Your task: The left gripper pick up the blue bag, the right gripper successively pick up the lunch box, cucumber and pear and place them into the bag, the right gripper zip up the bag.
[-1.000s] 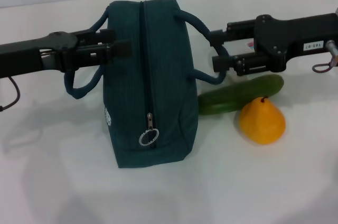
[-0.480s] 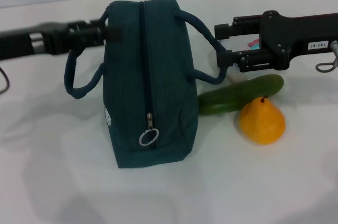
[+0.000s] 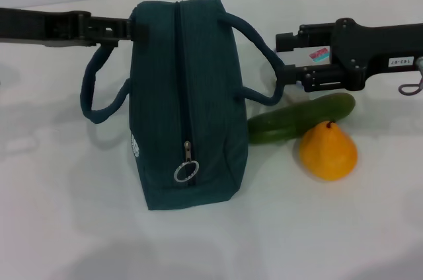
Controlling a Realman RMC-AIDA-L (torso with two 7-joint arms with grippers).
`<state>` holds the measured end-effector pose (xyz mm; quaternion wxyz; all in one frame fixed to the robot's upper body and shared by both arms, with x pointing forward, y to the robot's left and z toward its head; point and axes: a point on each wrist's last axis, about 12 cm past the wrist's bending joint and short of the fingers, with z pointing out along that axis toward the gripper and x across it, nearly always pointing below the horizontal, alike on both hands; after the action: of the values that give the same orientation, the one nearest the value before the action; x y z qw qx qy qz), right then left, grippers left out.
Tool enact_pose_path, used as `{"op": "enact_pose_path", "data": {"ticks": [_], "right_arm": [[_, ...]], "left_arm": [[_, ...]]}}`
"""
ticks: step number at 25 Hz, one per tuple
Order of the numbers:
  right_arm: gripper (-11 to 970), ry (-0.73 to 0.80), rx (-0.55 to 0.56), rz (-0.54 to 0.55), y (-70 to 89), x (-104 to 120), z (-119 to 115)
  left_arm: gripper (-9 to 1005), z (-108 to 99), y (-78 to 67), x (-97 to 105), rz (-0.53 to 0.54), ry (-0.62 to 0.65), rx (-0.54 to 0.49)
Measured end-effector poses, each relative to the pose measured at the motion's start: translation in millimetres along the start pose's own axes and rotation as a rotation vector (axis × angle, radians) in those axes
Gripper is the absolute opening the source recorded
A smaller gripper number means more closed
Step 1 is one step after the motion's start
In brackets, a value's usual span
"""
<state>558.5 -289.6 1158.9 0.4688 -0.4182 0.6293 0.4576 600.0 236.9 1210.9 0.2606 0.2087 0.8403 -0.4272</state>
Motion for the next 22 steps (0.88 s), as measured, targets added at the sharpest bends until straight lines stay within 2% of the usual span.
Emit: {"op": "enact_pose_path", "data": {"ticks": [4, 13, 22], "right_arm": [[664, -0.002, 0.030, 0.009, 0.5, 5.8, -4.4], [664, -0.011, 0.044, 0.013, 2.0, 10.7, -4.4], [664, -0.014, 0.054, 0.022, 3.3, 14.3, -5.3]], "left_arm": [[790, 6.6, -3.5, -6.3, -0.028, 0.043, -0.033], [764, 22.0, -0.6, -4.5, -0.004, 0.157, -0.154], [738, 23.4, -2.3, -6.9, 0.010, 0.155, -0.150]]}}
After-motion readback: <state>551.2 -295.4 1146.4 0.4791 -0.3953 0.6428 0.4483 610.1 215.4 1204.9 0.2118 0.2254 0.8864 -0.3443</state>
